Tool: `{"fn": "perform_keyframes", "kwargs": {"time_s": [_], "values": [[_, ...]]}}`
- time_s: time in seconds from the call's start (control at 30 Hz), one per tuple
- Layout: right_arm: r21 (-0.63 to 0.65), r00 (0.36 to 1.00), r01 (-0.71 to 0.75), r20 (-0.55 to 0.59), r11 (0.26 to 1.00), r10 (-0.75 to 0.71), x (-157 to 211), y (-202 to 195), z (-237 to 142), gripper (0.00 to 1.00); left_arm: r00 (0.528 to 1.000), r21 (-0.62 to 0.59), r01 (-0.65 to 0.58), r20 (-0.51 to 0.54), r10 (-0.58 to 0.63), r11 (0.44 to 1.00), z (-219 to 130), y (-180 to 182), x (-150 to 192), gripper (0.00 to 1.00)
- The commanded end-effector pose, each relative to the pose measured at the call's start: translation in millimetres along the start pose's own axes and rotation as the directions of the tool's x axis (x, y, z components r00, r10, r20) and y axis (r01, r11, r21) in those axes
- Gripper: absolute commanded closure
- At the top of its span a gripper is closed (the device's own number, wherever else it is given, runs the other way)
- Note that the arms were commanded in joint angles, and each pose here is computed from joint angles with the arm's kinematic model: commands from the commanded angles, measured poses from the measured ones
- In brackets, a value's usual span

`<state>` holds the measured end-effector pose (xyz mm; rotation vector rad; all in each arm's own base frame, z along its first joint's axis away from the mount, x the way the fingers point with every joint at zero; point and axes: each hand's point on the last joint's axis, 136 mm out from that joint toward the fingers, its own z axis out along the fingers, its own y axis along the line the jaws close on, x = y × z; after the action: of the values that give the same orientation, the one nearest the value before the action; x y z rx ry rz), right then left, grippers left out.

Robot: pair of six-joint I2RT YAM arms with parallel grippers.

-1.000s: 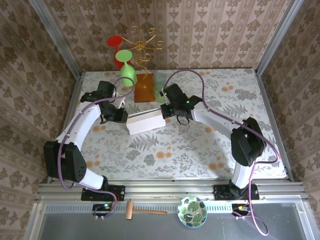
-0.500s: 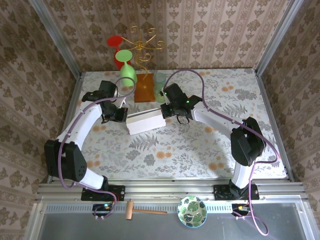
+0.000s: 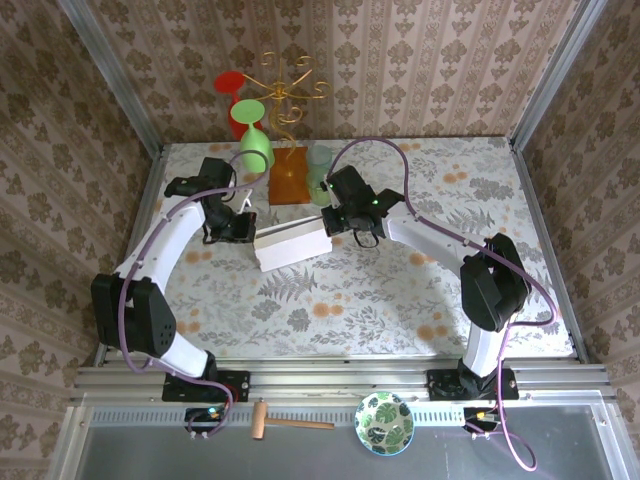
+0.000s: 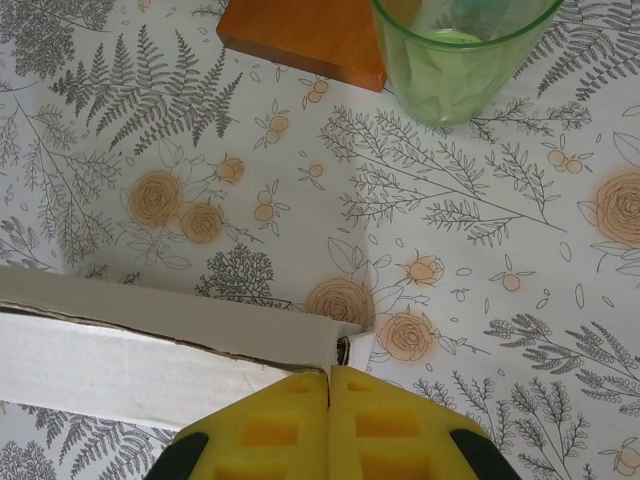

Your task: Fold the paper box

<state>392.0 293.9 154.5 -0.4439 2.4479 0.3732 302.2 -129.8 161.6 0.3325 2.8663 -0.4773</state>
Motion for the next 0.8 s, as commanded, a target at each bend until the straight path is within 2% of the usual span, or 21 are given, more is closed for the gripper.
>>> {"fn": "perform_keyframes", "kwargs": {"time_s": [0.0,0.37,0.77], "values": [[0.038,0.993,-0.003,-0.120,0.999,0.007,32,-6,16,1.00,0.997,0.100,0.065,-0.039,-0.062,0.993,-1,-20,4,1.00],[0.070,0.993,-0.002,-0.119,0.998,0.010,36,-7,17,1.00,0.983,0.161,0.175,-0.079,-0.164,0.971,-5,-32,6,1.00],[0.078,0.993,-0.006,-0.117,0.997,0.016,36,-7,18,1.00,0.977,0.156,0.208,-0.088,-0.196,0.966,4,-33,15,1.00]]}}
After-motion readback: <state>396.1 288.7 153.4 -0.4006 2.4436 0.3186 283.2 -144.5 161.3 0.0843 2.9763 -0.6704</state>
